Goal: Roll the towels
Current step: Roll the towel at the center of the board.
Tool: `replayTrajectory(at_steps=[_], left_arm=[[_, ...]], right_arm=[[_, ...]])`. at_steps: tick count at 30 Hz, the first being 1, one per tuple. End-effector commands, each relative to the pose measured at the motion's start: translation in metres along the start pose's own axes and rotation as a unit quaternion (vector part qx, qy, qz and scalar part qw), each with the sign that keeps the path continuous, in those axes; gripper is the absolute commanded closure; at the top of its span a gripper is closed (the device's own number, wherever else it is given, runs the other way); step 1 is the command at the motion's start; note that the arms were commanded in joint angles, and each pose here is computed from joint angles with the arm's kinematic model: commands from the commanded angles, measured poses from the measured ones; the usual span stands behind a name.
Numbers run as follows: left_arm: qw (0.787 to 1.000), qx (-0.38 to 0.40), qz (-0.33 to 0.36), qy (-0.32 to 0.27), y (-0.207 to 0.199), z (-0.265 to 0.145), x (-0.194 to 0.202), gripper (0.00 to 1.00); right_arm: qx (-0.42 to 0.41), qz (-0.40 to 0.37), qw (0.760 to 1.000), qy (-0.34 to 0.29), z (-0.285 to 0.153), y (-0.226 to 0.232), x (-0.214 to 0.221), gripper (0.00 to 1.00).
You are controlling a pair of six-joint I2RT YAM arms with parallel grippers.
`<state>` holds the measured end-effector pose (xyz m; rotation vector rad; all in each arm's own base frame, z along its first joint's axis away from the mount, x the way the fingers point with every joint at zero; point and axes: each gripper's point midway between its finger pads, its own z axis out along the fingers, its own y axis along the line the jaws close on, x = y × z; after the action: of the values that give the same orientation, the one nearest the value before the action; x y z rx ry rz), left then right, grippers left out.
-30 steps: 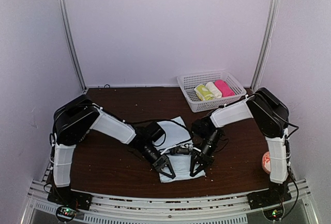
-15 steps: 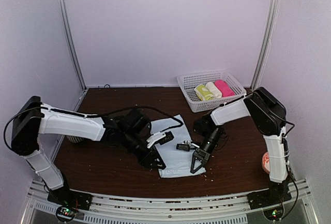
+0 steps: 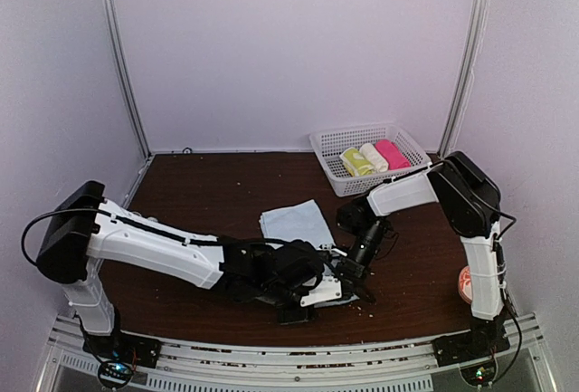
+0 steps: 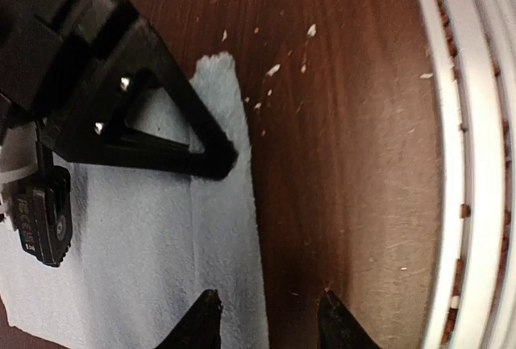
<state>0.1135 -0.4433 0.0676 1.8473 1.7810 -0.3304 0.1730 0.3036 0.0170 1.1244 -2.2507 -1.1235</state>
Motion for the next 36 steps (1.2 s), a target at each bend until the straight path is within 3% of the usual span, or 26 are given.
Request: replayTrajectory(at_steps=[1, 11, 15, 20, 23, 25, 30, 36], left_arm=[[0.996, -0.067, 0.043, 0.032, 0.028, 0.013, 0.005, 0.58], [0.994, -0.055, 0.065, 0.072, 0.019, 0.041, 0.030, 0.72], [0.994, -0.046, 0.059, 0.082, 0.015, 0.044, 0.036, 0.84], [0.997, 0.004, 0.036, 0.072, 0.000, 0.043, 0.036, 0.93], [0.998, 0.051, -0.004, 0.048, -0.007, 0.040, 0.032, 0.95], [0.995, 0.083, -0.040, 0.023, -0.009, 0.037, 0.027, 0.95], [0.967, 0.202, -0.152, -0.032, -0.010, 0.029, 0.025, 0.95], [0.908, 0.324, -0.259, -0.058, -0.008, 0.030, 0.028, 0.94]], right_arm=[[0.113, -0.015, 0.993, 0.022, 0.000, -0.048, 0.003, 0.98], [0.101, -0.021, 0.994, 0.020, 0.001, -0.042, 0.002, 0.97], [0.097, -0.030, 0.995, 0.019, -0.002, -0.037, 0.001, 0.94], [0.100, -0.095, 0.990, -0.004, -0.038, 0.003, -0.009, 0.76], [0.119, -0.142, 0.981, -0.058, -0.088, 0.038, -0.023, 0.61], [0.138, -0.173, 0.970, -0.098, -0.119, 0.057, -0.030, 0.58], [0.217, -0.240, 0.927, -0.192, -0.172, 0.088, -0.034, 0.59], [0.225, -0.336, 0.870, -0.282, -0.183, 0.136, -0.014, 0.59]])
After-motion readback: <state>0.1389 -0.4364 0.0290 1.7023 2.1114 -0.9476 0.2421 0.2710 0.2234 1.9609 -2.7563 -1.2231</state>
